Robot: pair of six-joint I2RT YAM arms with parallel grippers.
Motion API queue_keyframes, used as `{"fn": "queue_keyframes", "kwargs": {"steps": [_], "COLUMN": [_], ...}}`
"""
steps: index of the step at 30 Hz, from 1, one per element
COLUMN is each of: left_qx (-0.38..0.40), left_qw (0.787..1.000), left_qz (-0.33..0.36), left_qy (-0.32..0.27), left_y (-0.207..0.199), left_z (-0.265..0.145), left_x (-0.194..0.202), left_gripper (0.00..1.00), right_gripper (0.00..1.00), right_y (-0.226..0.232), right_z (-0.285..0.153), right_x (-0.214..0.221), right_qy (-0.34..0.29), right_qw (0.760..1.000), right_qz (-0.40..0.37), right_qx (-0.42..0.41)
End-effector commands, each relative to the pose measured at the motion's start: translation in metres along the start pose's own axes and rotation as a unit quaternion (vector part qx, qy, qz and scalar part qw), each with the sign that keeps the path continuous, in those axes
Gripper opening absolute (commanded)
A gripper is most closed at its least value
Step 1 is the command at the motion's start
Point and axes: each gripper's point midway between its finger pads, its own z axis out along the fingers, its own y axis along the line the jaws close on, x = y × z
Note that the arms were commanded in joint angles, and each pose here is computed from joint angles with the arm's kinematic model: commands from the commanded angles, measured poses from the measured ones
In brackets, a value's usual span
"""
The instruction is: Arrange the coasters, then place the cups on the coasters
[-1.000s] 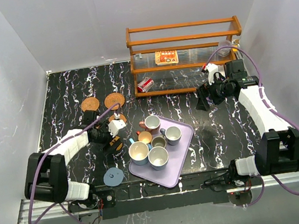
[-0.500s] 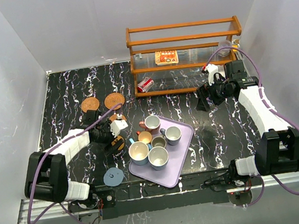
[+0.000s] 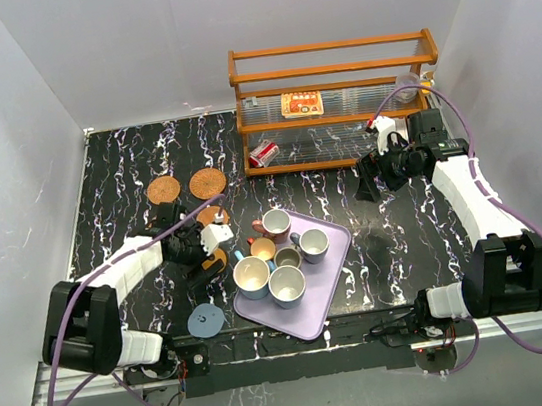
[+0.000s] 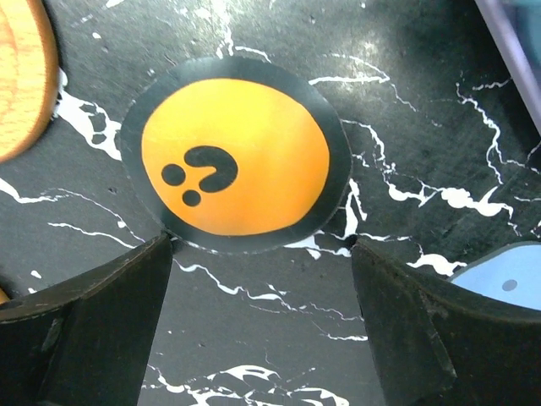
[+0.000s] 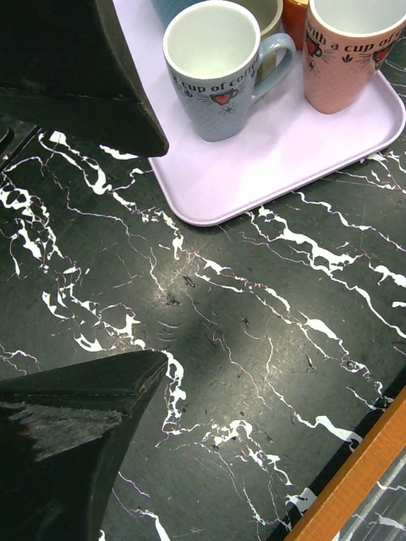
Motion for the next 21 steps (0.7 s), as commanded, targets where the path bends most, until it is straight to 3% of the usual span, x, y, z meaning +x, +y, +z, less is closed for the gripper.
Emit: {"fn": "queue_keyframes", "kwargs": {"steps": [1,10,21], "left_qx": [0.013,-0.022,-0.003], "left_qw": [0.999,0.999,1.0], "left_qz": [-0.024,-0.035,0.017], "left_qy": [0.028,0.026,0.003], "left_y": [-0.013,-0.008,-0.048], "left_z": [-0.012,-0.037,-0.041], "left_x": [0.009,0.002,0.022], "left_gripper": [0.87,0.98,0.99], "right_gripper": [0.98,0.98,0.98], "right_y": [-0.003,-0.002,0.0], "right_z": [-0.005,-0.003,-0.004], "right_x": [-0.014,-0.013,-0.014], "right_qy": [-0.026,-0.026,-0.03], "right_qw": [0.999,1.0,0.999], "right_qz": [-0.016,-0.014,-0.017], "right_qx": [0.008,0.002,0.001]}}
